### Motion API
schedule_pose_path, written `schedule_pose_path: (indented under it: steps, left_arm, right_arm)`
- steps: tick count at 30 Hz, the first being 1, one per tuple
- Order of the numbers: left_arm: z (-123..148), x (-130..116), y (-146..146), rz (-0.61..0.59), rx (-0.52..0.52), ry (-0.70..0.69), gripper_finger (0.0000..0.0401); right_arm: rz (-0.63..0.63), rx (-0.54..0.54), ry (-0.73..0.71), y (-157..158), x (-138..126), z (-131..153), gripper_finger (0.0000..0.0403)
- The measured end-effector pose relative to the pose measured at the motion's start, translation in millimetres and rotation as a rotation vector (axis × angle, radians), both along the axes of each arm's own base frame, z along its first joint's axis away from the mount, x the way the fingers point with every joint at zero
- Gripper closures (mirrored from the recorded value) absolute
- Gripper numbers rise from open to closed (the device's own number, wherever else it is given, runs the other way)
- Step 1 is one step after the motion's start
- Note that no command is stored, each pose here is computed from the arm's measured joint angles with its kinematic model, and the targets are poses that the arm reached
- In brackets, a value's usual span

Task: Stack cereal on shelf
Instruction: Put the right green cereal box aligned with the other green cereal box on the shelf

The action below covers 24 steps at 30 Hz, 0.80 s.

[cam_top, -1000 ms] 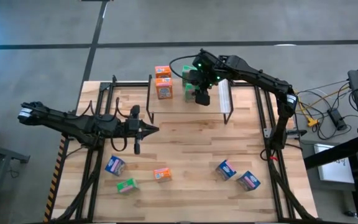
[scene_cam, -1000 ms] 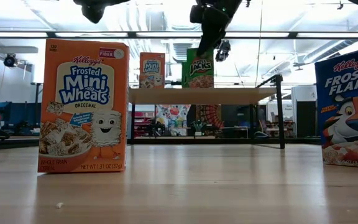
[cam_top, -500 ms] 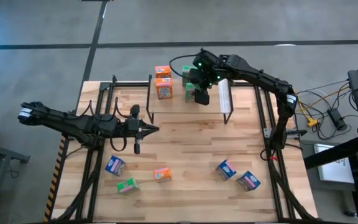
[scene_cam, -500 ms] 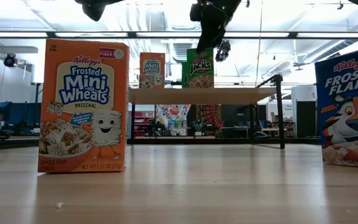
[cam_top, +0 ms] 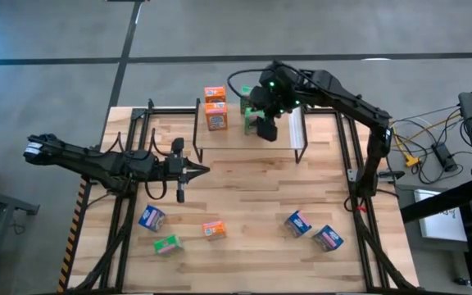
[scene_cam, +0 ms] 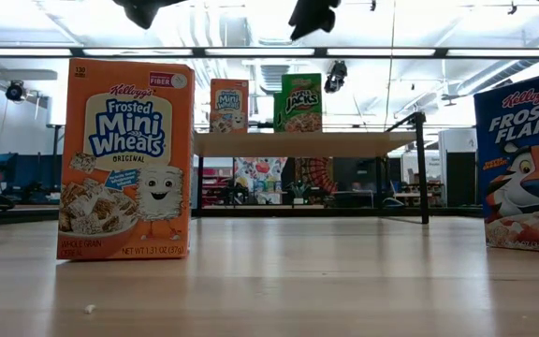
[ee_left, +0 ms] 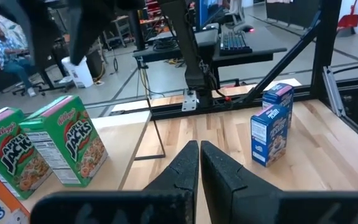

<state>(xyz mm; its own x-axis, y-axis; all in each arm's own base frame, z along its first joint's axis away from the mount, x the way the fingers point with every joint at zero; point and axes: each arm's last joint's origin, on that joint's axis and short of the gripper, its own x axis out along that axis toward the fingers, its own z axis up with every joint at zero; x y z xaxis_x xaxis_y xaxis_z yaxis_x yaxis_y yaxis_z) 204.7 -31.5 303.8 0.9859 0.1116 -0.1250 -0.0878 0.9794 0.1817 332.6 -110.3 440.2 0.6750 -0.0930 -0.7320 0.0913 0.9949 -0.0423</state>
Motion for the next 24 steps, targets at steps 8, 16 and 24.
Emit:
schedule_pose_path:
  steps: [8, 16, 24]
  left_arm:
    - [2.1, -0.1, 0.0, -0.006, 0.049, -0.014, 0.0401]
    - [4.1, -2.0, 0.4, -0.011, 0.092, -0.021, 0.0401]
    - [8.6, -10.5, 2.1, -0.011, 0.092, -0.031, 0.0401]
  right_arm:
    - [0.089, 0.004, 0.005, 31.8, 5.6, -0.6, 0.0222]
    - [0.153, -0.017, -0.013, 46.5, 15.8, -11.6, 0.0254]
    - [0.127, 0.012, 0.008, 48.8, 9.9, -43.1, 0.0304]
